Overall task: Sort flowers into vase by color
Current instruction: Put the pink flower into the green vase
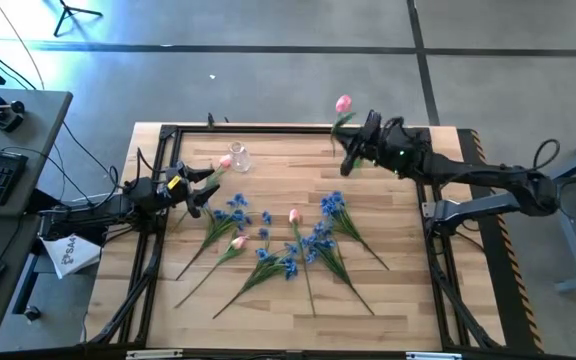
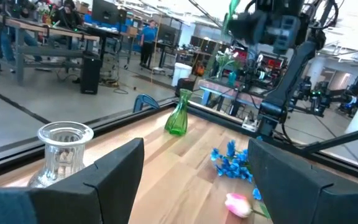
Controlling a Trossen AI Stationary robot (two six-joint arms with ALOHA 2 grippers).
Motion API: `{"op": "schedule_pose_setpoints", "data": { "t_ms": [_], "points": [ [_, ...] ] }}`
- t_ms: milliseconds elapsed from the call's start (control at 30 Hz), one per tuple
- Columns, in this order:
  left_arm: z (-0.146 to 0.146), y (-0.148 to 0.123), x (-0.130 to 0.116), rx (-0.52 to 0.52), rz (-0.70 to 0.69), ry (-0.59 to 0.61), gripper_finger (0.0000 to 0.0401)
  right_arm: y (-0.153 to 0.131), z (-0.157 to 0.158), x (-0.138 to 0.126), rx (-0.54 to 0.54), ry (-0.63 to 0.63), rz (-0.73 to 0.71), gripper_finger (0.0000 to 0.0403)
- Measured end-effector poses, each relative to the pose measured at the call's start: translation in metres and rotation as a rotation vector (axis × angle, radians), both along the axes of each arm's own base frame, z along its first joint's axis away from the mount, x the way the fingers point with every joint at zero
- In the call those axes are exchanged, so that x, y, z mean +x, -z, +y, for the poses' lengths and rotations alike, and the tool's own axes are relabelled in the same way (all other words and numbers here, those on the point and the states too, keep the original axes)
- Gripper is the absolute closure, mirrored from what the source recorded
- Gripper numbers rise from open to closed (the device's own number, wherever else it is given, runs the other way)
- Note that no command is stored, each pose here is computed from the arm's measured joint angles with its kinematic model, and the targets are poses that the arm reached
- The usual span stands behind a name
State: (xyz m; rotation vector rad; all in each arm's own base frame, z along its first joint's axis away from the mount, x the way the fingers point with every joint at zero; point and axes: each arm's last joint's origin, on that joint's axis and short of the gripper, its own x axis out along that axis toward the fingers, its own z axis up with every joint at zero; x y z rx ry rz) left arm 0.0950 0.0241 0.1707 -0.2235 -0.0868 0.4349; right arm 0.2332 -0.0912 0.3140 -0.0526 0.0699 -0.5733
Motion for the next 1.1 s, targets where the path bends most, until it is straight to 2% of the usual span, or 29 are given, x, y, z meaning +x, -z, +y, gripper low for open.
{"op": "schedule_pose_setpoints", "data": {
  "t_ms": [233,333,533,867,1100],
  "points": [
    [0.000,0.000,0.000,-0.006,-0.001,0.000,0.0128,-0.009,-0.019,-0.028,-0.063,0.242,0.049,0.0402],
    [0.000,0.000,0.000,-0.007,0.000,0.000,0.0128,-0.015,-0.021,-0.039,-0.055,0.269,0.027,0.0403],
    [0.000,0.000,0.000,-0.001,0.004,0.000,0.0128,-0.006,-0.025,-0.044,0.007,0.300,0.068,0.0403],
    [0.000,0.000,0.000,-0.002,0.003,0.000,0.0128,0.037,-0.032,-0.051,0.081,0.356,0.005,0.0403],
    [0.000,0.000,0.000,-0.001,-0.004,0.000,0.0128,0.042,-0.037,-0.056,0.158,0.381,-0.046,0.0403]
  ]
}}
